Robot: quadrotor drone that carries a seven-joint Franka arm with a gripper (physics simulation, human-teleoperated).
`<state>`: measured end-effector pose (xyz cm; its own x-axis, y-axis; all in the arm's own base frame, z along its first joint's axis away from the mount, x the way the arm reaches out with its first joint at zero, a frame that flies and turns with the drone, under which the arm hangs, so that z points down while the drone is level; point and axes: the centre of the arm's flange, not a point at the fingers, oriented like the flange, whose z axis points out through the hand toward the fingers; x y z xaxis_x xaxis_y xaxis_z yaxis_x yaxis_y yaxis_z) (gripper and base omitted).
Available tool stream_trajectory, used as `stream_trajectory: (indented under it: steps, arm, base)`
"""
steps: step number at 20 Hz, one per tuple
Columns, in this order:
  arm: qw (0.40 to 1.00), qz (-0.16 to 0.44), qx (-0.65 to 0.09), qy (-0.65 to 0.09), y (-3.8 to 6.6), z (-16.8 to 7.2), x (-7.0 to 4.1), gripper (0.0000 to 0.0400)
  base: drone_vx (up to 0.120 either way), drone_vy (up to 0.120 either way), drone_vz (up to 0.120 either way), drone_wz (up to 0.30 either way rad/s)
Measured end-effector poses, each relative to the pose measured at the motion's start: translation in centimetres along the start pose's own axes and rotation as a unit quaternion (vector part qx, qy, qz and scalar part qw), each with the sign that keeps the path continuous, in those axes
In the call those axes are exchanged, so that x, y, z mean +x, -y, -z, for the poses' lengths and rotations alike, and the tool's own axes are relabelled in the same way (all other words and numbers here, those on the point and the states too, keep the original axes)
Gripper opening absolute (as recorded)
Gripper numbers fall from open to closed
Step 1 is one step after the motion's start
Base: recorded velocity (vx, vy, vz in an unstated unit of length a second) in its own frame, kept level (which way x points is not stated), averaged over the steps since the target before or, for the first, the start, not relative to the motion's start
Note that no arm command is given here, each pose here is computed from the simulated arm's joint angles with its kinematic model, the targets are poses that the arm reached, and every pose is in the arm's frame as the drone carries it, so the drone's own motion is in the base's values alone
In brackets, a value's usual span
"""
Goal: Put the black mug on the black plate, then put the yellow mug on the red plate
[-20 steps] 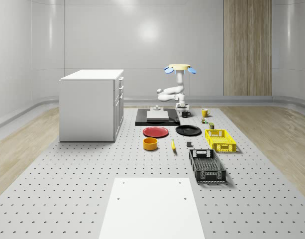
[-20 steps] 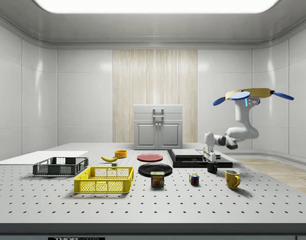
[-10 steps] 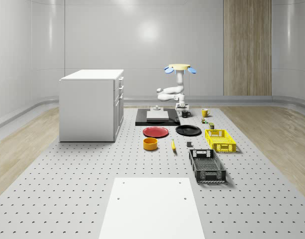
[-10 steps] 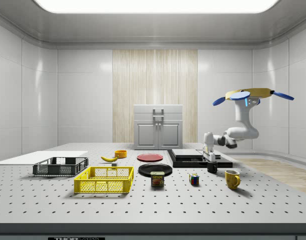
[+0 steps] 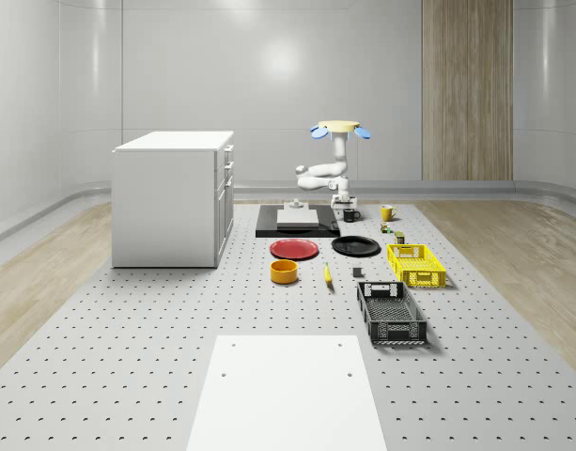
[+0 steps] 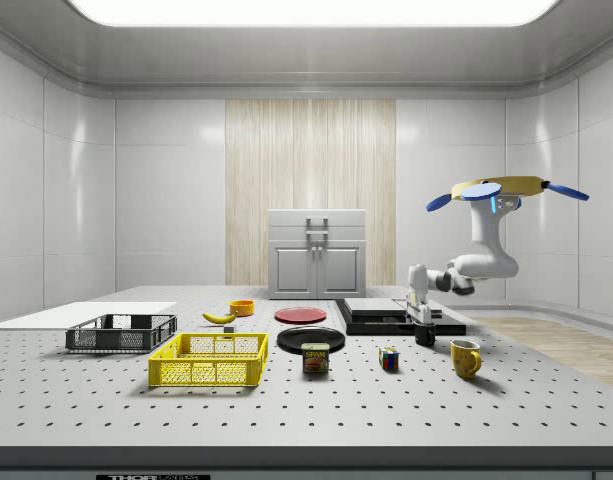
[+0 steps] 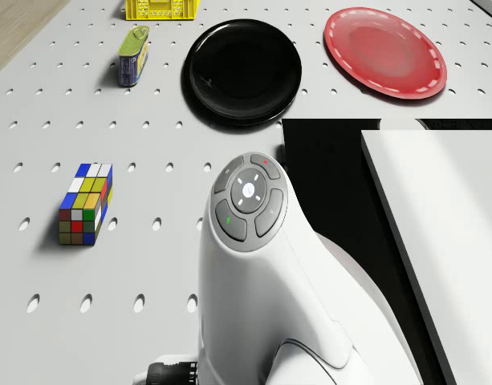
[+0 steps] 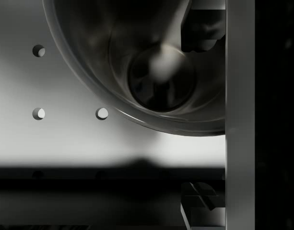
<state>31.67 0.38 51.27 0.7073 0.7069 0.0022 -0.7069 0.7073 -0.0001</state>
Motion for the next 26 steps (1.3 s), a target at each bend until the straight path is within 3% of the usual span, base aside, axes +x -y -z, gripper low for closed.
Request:
stream_trajectory:
  steps: [3,8,20,24,25,26]
  arm:
    - [1.0,0.0,0.0,0.0,0.0,0.0,0.0,0.0202]
    - [1.0,0.0,0.0,0.0,0.0,0.0,0.0,0.0129]
    - [1.0,0.0,0.0,0.0,0.0,0.8,0.0,0.0103]
    - [0.999,-0.041,-0.002,-0.004,1.3,2.5,-2.2,0.0102]
    - [0.999,-0.052,-0.002,-0.004,1.8,2.9,-3.3,0.0103]
    - [0.999,-0.054,-0.002,-0.004,1.9,3.2,-3.5,0.0105]
  base:
    - [0.0,0.0,0.0,0.0]
    - [0.0,0.0,0.0,0.0]
    - [0.0,0.0,0.0,0.0]
    - [0.0,0.0,0.08,0.0]
    - [0.0,0.0,0.12,0.0]
    - [0.0,0.0,0.12,0.0]
